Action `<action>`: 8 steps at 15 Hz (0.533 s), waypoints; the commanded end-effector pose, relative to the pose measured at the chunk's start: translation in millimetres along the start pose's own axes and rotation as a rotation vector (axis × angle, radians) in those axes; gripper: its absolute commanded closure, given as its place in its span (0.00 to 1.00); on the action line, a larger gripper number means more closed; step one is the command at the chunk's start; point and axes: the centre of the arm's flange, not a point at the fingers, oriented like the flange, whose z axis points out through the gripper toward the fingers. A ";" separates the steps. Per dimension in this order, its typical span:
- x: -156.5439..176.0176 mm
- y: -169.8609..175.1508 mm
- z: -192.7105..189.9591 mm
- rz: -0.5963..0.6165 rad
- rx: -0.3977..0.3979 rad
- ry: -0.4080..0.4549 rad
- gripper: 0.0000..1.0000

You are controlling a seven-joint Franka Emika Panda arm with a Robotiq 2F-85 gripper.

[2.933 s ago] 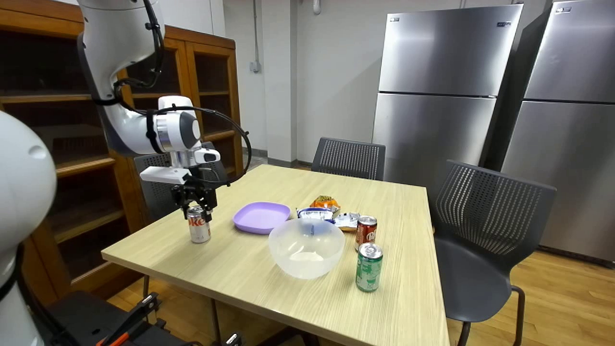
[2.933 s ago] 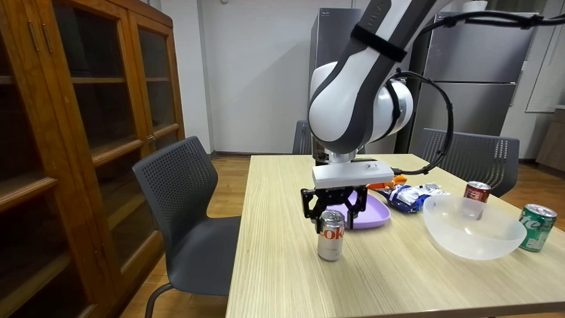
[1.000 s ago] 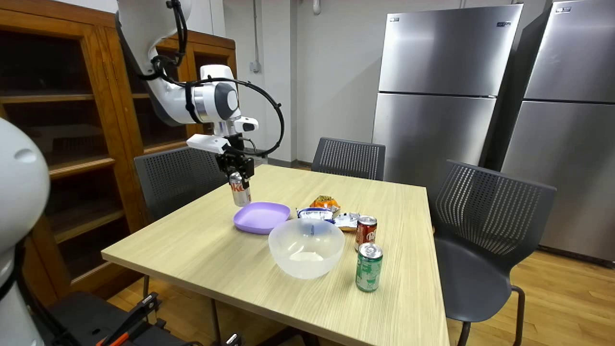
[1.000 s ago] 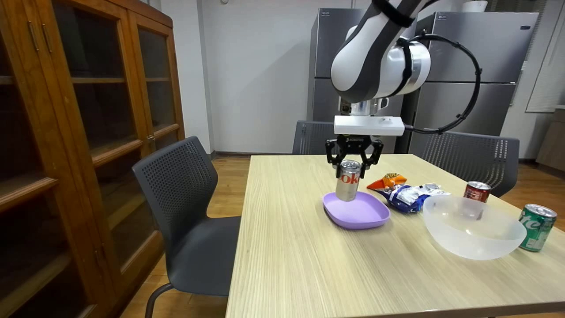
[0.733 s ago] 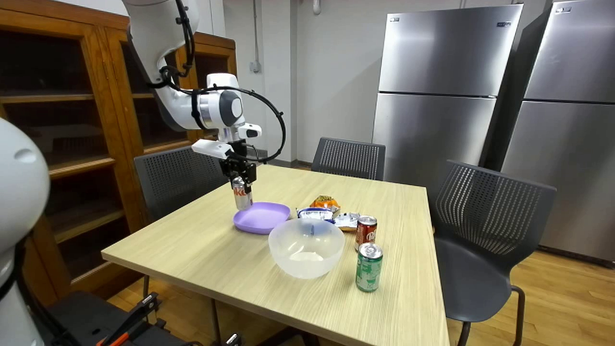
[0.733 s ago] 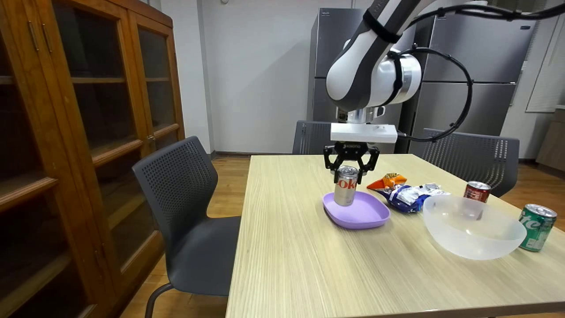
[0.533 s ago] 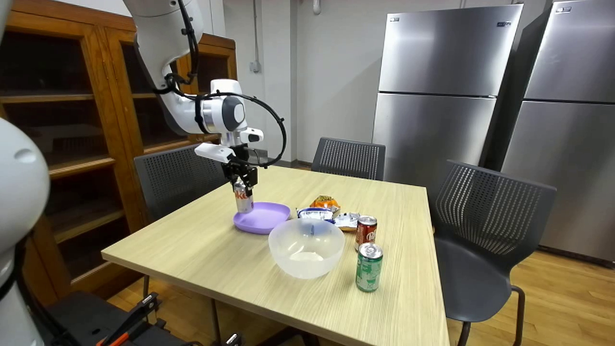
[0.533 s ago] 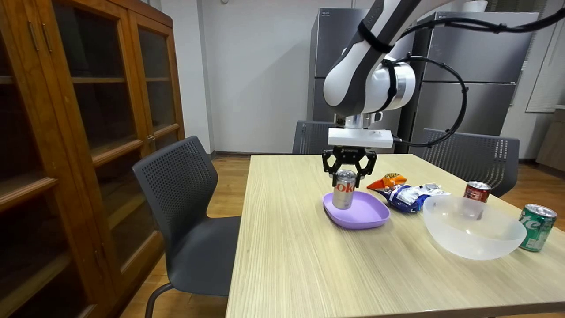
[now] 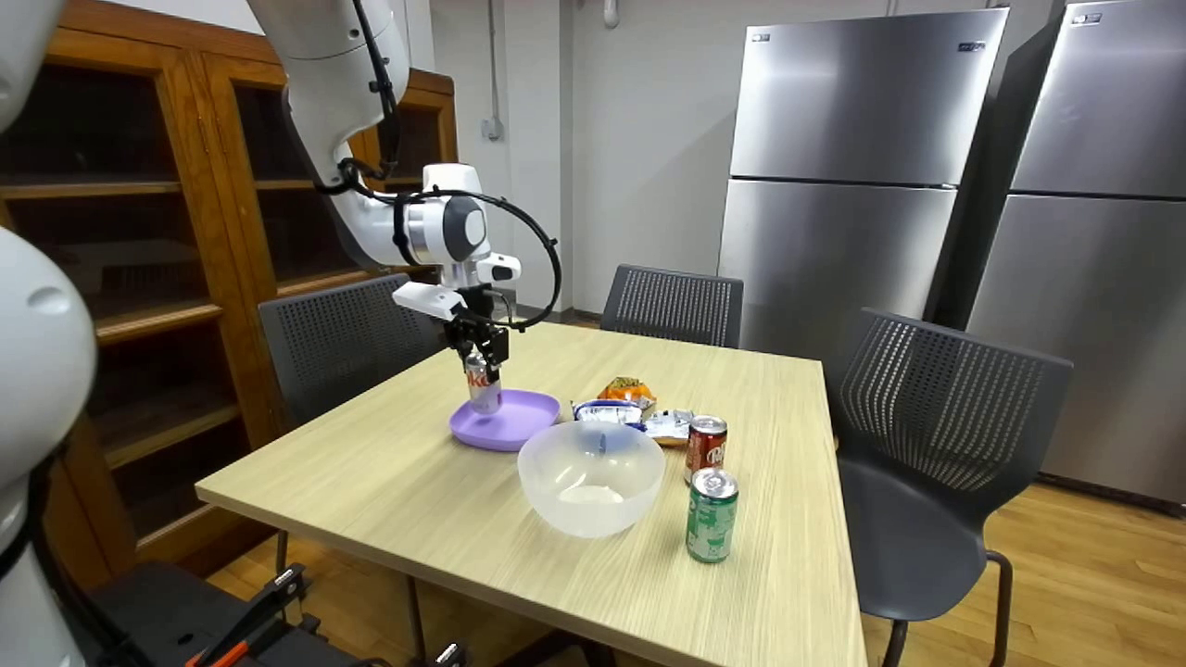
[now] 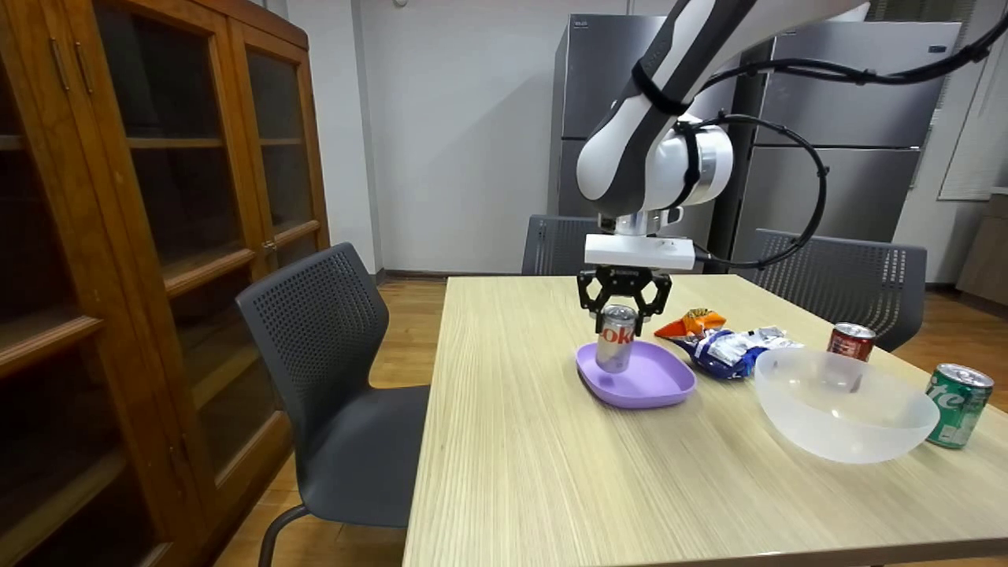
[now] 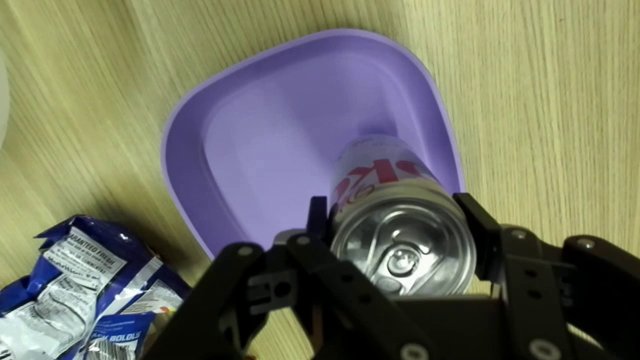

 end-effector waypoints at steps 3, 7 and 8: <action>20.3 -10.4 8.1 0.055 0.015 -0.024 0.62; 23.1 -10.2 11.6 0.069 0.020 -0.027 0.62; 22.6 -10.2 11.3 0.069 0.020 -0.030 0.12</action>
